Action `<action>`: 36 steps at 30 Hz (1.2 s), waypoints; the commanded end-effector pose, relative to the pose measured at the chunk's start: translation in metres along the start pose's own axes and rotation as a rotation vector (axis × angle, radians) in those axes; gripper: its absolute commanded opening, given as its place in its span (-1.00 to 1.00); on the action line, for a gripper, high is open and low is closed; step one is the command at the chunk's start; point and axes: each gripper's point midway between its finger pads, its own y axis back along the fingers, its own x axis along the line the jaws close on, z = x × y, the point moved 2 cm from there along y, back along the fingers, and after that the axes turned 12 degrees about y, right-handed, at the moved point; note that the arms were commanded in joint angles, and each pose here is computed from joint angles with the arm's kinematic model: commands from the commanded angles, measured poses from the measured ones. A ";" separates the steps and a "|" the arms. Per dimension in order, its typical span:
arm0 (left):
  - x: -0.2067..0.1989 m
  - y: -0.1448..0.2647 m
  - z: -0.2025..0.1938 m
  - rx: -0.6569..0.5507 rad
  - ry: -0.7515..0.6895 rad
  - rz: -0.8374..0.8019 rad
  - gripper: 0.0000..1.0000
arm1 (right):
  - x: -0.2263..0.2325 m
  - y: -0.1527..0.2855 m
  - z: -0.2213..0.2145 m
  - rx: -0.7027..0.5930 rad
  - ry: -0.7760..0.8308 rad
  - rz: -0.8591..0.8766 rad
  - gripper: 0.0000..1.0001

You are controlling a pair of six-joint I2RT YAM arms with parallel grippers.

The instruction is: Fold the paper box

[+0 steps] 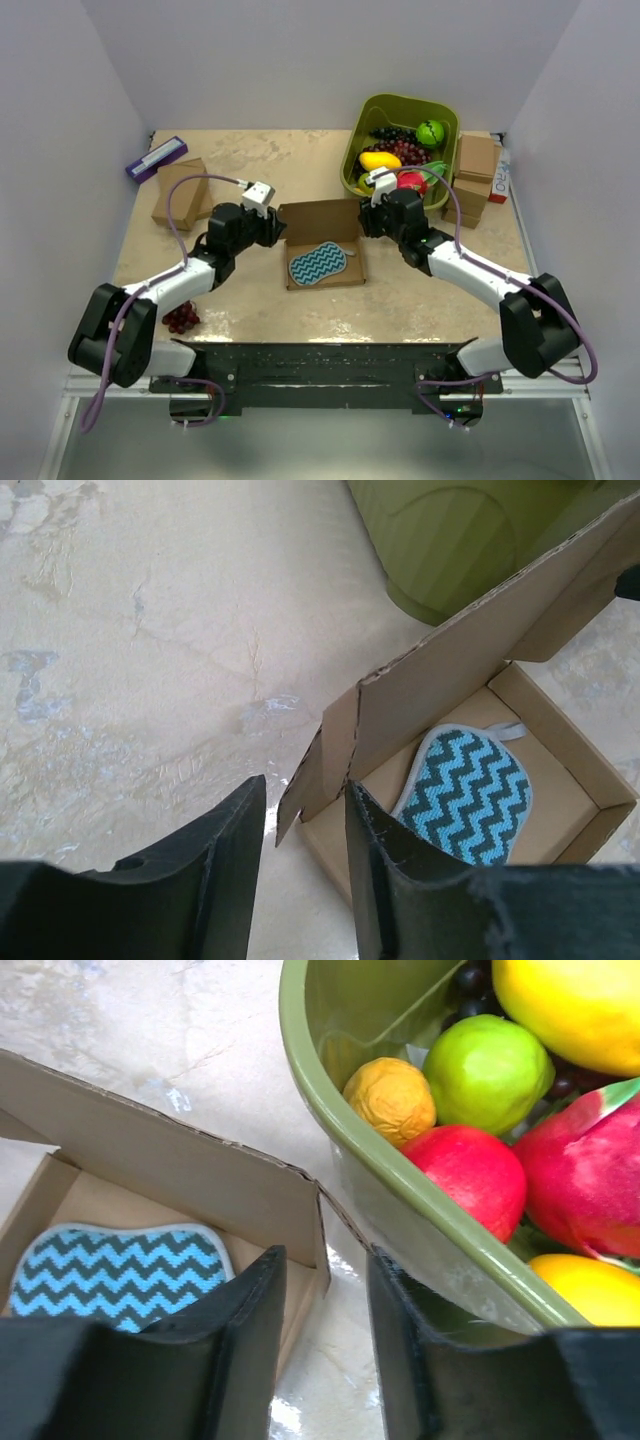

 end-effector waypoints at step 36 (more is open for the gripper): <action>-0.075 -0.053 -0.021 -0.278 -0.019 0.048 -1.00 | 0.026 0.011 -0.007 -0.225 -0.276 -0.394 -1.00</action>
